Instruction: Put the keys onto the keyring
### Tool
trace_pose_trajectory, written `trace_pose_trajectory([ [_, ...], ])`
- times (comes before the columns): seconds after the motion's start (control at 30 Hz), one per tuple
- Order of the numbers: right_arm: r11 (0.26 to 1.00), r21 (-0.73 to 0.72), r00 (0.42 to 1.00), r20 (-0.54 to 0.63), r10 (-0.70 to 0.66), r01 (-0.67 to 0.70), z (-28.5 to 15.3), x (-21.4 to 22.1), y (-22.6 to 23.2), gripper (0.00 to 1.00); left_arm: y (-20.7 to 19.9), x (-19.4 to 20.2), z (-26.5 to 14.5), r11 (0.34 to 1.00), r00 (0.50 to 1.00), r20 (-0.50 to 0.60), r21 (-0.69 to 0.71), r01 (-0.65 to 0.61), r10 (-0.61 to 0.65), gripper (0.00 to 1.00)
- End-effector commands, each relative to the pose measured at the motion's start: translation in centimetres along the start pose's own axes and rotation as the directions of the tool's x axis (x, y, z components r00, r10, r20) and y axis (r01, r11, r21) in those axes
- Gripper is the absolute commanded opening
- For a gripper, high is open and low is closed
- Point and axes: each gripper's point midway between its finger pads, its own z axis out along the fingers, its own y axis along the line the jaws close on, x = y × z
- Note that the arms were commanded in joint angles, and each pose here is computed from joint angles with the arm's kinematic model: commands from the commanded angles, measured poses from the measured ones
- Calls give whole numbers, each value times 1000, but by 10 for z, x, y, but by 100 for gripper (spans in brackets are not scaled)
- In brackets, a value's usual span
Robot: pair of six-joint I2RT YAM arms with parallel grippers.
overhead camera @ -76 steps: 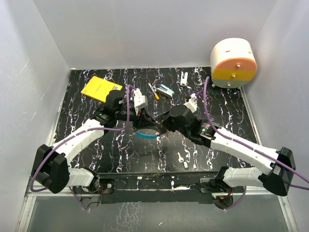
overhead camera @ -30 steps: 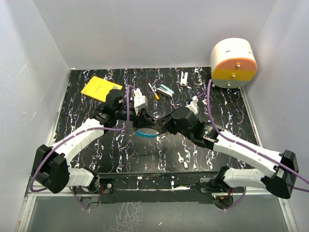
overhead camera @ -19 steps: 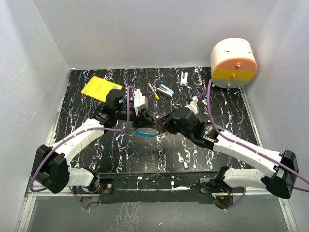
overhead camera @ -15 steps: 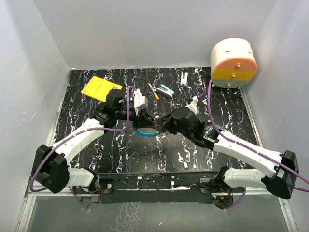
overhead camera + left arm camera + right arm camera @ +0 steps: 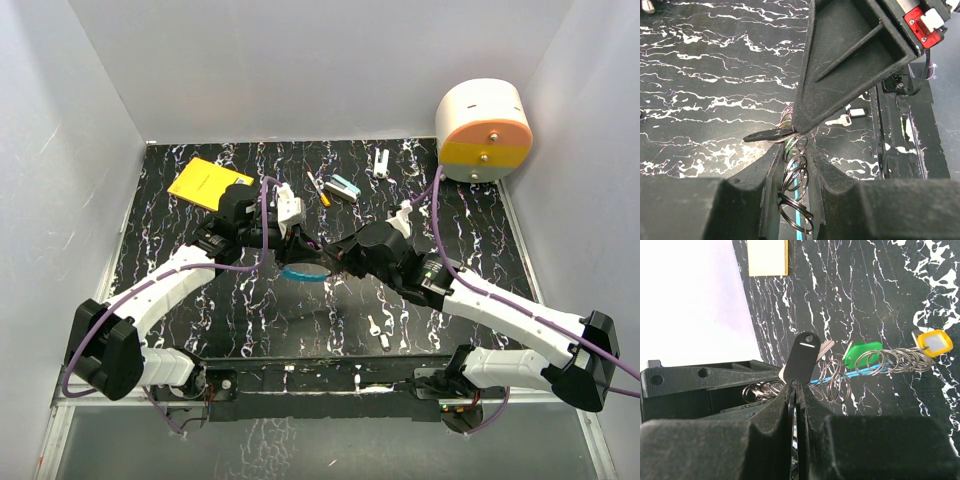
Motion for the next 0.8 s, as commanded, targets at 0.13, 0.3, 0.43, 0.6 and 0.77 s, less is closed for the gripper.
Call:
trace_pose_trajectory([
  [0.13,989,-93,992,48,120,-115,-9,-14,28,8,-6,-26,-4,997,996,62,14,-70,69,0],
  [0.3,986,-90,988,48,145,-140,-10,-14,24,8,-6,-27,-4,997,996,63,12,-72,71,0],
  [0.43,985,-96,987,51,150,-144,-12,-15,25,8,-6,-26,-4,997,996,61,12,-73,72,0],
  [0.6,985,-96,988,51,146,-141,-12,-16,27,8,-4,-25,-3,997,996,59,9,-72,71,0],
  [0.77,986,-96,989,43,141,-137,-10,-13,29,8,-4,-27,-4,997,996,56,10,-73,73,0],
])
